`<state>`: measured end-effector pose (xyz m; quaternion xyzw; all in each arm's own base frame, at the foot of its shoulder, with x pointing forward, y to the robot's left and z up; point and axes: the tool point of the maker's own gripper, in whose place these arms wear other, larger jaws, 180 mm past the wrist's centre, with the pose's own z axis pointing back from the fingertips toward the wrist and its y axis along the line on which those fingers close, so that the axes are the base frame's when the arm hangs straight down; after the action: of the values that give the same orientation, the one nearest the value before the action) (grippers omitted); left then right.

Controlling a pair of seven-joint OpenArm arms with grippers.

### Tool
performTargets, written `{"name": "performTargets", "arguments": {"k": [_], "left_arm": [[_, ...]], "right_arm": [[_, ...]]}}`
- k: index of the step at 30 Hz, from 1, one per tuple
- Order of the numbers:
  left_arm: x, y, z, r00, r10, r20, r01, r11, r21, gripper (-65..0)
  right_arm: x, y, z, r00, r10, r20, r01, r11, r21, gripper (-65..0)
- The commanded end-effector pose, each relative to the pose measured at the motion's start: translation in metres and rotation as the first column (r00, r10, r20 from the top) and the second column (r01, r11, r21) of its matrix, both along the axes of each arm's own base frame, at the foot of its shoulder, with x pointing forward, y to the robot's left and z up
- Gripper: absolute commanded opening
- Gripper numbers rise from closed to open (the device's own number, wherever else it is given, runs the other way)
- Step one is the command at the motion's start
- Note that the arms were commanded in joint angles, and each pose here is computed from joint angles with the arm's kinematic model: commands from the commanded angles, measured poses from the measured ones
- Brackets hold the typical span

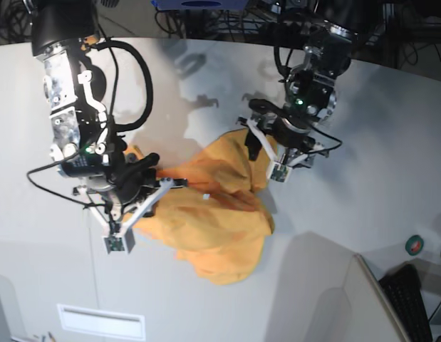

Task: Layout the t-shirt on the table in an organized manner, then fold the t-shirt properly
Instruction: 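Lift and drag the grasped shirt fabric away from the pile with the right gripper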

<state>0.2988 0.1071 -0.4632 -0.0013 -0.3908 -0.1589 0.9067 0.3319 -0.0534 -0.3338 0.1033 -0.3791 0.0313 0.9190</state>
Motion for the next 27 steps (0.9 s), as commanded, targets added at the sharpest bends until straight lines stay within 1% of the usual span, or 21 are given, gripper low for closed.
{"name": "performTargets", "arguments": {"k": [1, 6, 11, 13, 15, 17, 19, 21, 25, 27], "left_arm": [[0.015, 0.005, 0.009, 0.999, 0.009, 0.045, -0.010, 1.000, 0.016, -26.8], [0.023, 0.007, -0.005, 1.000, 0.015, 0.011, -0.015, 0.999, 0.032, -26.8], [0.015, 0.014, -0.023, 0.999, 0.027, -0.044, -0.025, 0.999, 0.048, -27.0], [0.010, 0.017, -0.032, 0.997, 0.032, -0.068, -0.028, 0.998, 0.056, -27.0], [0.005, 0.018, -0.035, 0.996, 0.033, -0.079, -0.028, 0.998, 0.060, -27.0], [0.000, 0.018, -0.034, 0.997, 0.032, -0.076, -0.028, 0.998, 0.056, -27.0], [-0.007, 0.017, -0.027, 0.998, 0.030, -0.061, -0.027, 0.999, 0.046, -27.0], [-0.017, 0.022, -0.021, 0.999, 0.019, -0.050, -0.016, 0.999, 0.051, -27.0], [-0.041, 0.015, -0.006, 1.000, -0.005, -0.025, 0.006, 1.000, 0.030, -27.0], [-0.050, 0.022, 0.002, 1.000, 0.001, -0.014, 0.000, 0.999, 0.032, -27.0]], "right_arm": [[0.012, -0.011, 0.020, 0.997, -0.022, 0.075, 0.022, 1.000, -0.007, -65.0], [0.016, -0.066, 0.020, 0.988, -0.127, 0.086, 0.132, 0.990, -0.058, -65.0], [0.021, -0.114, 0.029, 0.963, -0.243, 0.114, 0.252, 0.965, -0.068, -65.0], [0.023, -0.121, 0.034, 0.962, -0.239, 0.131, 0.250, 0.965, -0.075, -65.0], [0.028, -0.126, 0.040, 0.966, -0.208, 0.153, 0.224, 0.970, -0.094, -65.0], [0.028, -0.133, 0.035, 0.967, -0.211, 0.140, 0.226, 0.969, -0.104, -65.0], [0.023, -0.147, 0.029, 0.961, -0.250, 0.121, 0.262, 0.959, -0.106, -65.0], [0.010, -0.156, 0.016, 0.958, -0.274, 0.088, 0.283, 0.953, -0.112, -65.0], [-0.019, -0.159, -0.017, 0.958, -0.285, -0.008, 0.281, 0.950, -0.136, -65.0], [-0.030, -0.159, -0.041, 0.953, -0.291, -0.080, 0.278, 0.950, -0.141, -65.0]]}}
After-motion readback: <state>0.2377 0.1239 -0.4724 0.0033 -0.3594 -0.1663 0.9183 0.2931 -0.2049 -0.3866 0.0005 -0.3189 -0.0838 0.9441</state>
